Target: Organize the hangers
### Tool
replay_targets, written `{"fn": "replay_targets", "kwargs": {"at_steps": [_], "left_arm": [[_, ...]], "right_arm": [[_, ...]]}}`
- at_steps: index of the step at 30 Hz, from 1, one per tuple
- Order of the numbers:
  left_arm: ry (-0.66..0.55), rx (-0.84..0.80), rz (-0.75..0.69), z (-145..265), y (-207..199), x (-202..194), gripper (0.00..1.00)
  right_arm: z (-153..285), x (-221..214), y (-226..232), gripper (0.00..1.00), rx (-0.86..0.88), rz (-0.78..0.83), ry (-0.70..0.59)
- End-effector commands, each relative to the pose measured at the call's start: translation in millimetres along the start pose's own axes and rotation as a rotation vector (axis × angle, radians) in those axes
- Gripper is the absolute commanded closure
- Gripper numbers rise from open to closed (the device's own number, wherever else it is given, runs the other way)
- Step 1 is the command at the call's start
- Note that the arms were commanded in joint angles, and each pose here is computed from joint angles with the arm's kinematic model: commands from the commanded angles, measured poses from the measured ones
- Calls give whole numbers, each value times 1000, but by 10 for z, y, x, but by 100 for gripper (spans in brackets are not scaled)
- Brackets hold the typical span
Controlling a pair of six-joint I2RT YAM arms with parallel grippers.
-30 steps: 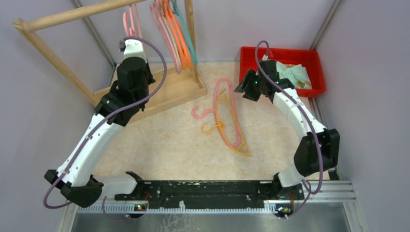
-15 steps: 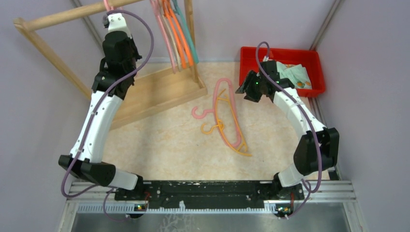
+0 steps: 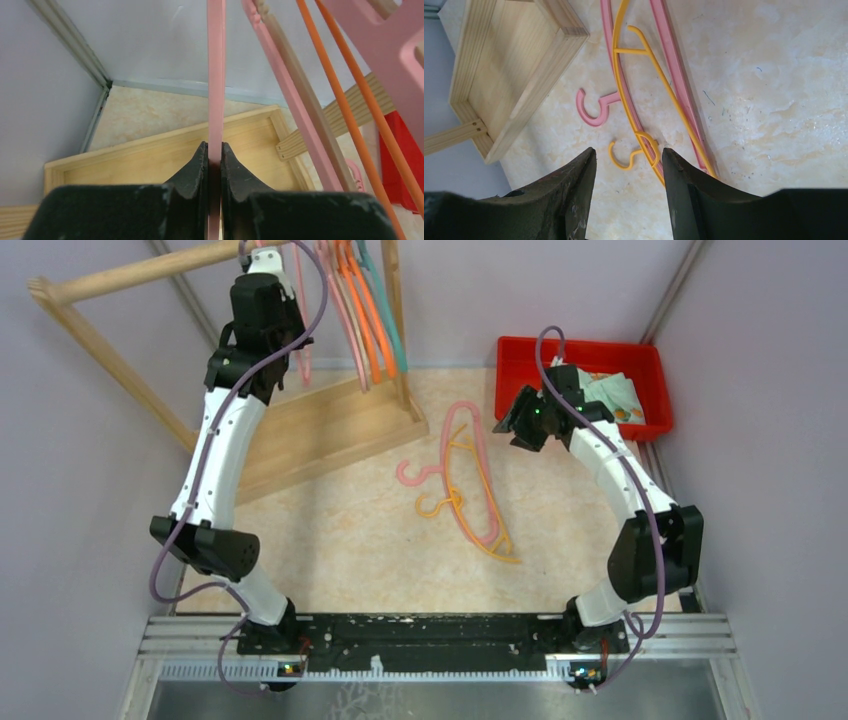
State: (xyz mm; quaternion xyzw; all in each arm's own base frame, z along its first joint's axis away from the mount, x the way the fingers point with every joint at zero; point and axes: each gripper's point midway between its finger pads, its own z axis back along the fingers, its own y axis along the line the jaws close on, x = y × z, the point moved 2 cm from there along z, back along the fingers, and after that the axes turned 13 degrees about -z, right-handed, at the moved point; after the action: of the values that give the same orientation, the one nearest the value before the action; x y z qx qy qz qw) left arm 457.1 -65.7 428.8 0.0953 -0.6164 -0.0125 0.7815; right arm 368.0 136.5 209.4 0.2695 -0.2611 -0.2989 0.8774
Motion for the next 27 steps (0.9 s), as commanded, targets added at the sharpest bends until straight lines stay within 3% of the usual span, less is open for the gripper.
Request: {"fn": "replay_targets", "kwargs": {"at_steps": [1, 8, 17, 22, 27], "left_arm": [[61, -103, 12, 3, -166, -116, 89], [71, -149, -7, 134, -190, -262, 53], [30, -160, -10, 427, -84, -204, 28], [-38, -236, -22, 723, -73, -79, 1], [-98, -300, 12, 1057, -46, 29, 0]], "right_arm": [[177, 96, 100, 48, 45, 20, -50], [161, 62, 56, 48, 38, 26, -39], [171, 40, 54, 48, 50, 39, -31], [133, 16, -19, 47, 25, 107, -9], [9, -79, -106, 47, -1, 215, 51]]}}
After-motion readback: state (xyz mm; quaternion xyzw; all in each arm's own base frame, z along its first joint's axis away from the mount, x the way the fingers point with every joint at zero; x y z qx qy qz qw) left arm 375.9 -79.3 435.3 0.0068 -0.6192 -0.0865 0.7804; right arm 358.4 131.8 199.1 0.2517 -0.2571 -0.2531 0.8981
